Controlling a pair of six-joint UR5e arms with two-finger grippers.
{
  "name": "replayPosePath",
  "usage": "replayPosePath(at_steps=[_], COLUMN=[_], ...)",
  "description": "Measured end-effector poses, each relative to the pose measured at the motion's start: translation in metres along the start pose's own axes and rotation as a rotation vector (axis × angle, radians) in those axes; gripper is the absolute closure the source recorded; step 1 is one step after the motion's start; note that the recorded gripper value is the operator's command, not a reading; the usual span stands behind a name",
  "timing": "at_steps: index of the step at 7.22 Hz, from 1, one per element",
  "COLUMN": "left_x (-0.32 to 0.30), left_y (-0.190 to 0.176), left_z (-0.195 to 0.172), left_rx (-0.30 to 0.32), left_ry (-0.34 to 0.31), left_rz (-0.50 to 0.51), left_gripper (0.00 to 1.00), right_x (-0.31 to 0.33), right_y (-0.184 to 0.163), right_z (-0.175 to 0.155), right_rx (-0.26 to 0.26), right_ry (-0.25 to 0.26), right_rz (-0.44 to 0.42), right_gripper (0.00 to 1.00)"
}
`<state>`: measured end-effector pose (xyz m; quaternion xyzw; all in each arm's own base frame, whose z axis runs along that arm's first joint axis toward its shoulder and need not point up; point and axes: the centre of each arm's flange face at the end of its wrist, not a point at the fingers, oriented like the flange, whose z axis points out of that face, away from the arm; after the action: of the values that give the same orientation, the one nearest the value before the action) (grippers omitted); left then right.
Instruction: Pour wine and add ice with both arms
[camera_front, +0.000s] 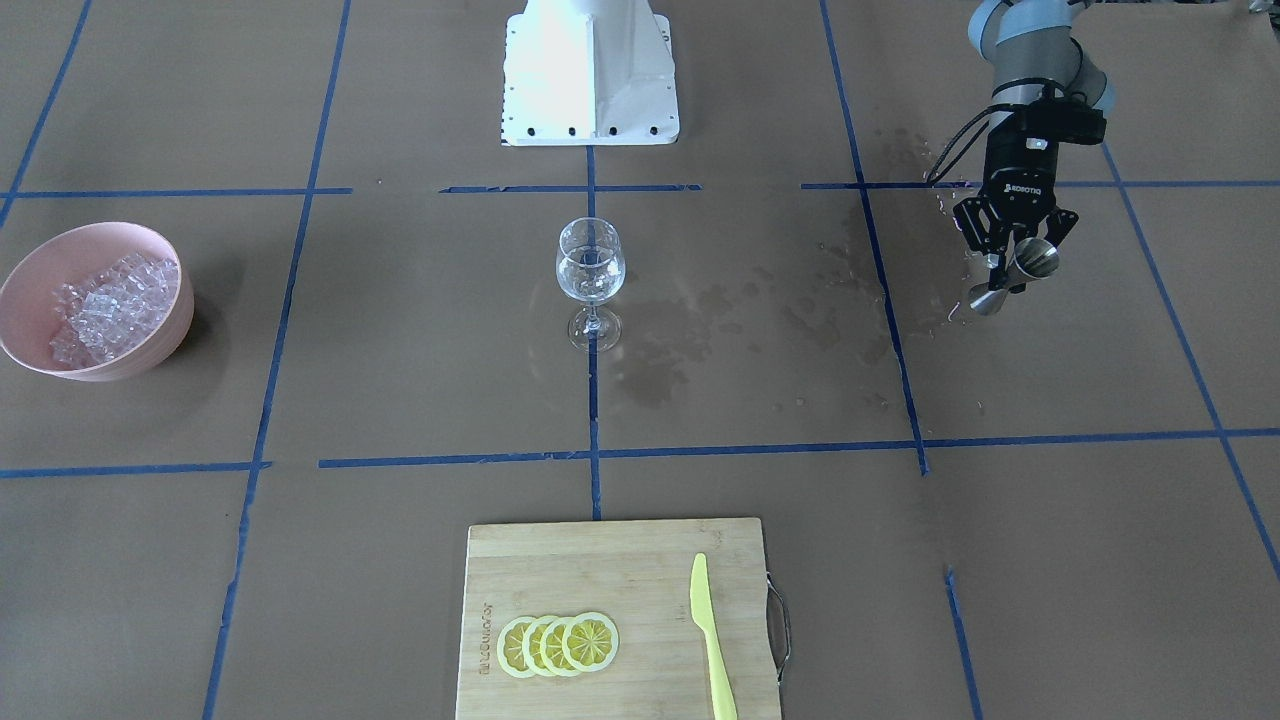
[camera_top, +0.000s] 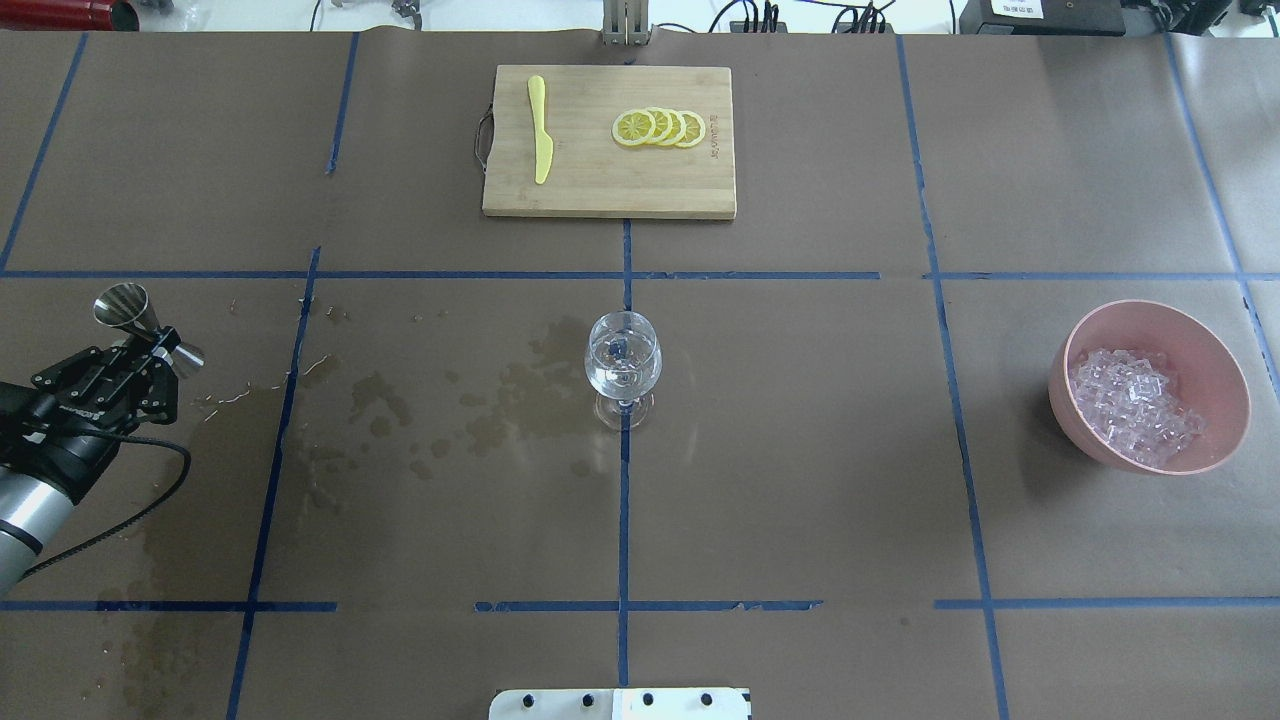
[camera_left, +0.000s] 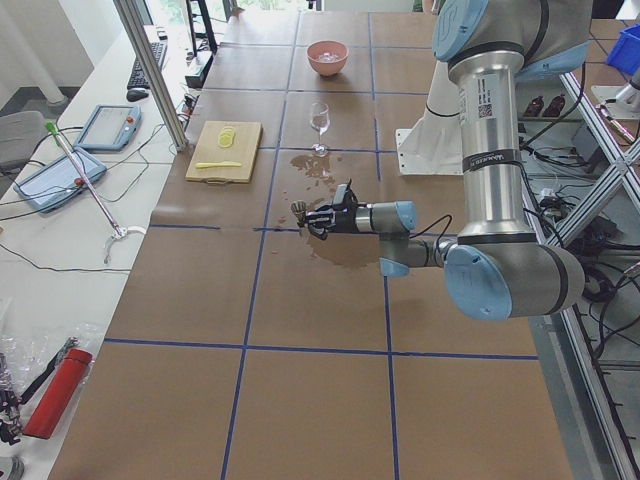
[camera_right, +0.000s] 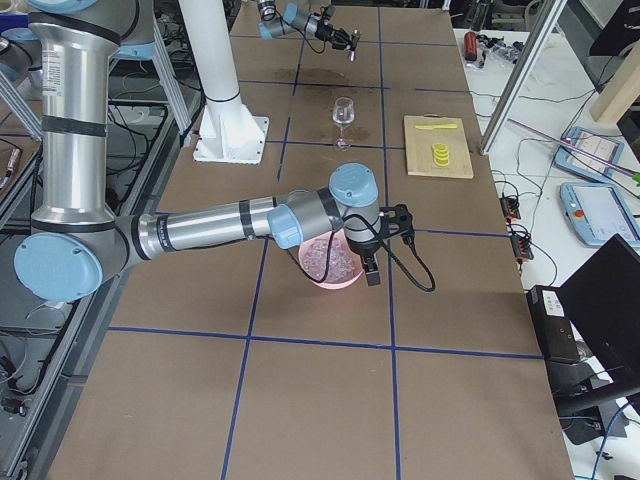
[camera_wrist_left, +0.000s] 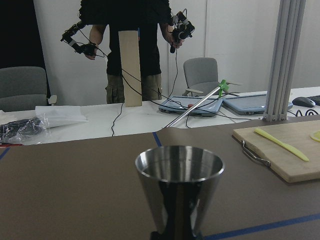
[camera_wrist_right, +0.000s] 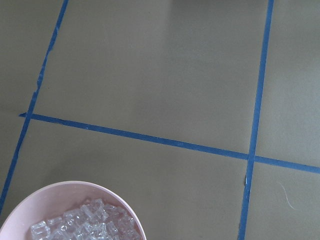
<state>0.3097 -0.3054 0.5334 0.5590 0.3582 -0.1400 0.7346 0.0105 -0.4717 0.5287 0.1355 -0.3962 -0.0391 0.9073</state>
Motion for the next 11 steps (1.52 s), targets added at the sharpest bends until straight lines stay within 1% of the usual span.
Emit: replayPosePath(at_steps=[1,2,5,11], left_x=[0.007,0.018,0.034,0.054], left_y=[0.018,0.032,0.054,0.074], left_z=[0.0,0.001,0.001,0.001], left_rx=[-0.008,0.0,0.012,0.006], left_ry=[0.001,-0.001,-0.007,0.006], left_rz=[-0.015,-0.031,-0.028,-0.025], left_gripper=[1.0,1.0,1.0,1.0], right_x=[0.0,0.0,-0.001,0.0], right_y=[0.0,0.0,0.0,0.0], right_z=[0.0,0.0,-0.001,0.0], right_rx=[0.0,0.0,0.001,0.0], right_ry=[0.0,0.0,0.0,0.0], right_rz=[0.0,0.0,-0.001,0.0], right_gripper=[0.0,0.0,0.0,0.0])
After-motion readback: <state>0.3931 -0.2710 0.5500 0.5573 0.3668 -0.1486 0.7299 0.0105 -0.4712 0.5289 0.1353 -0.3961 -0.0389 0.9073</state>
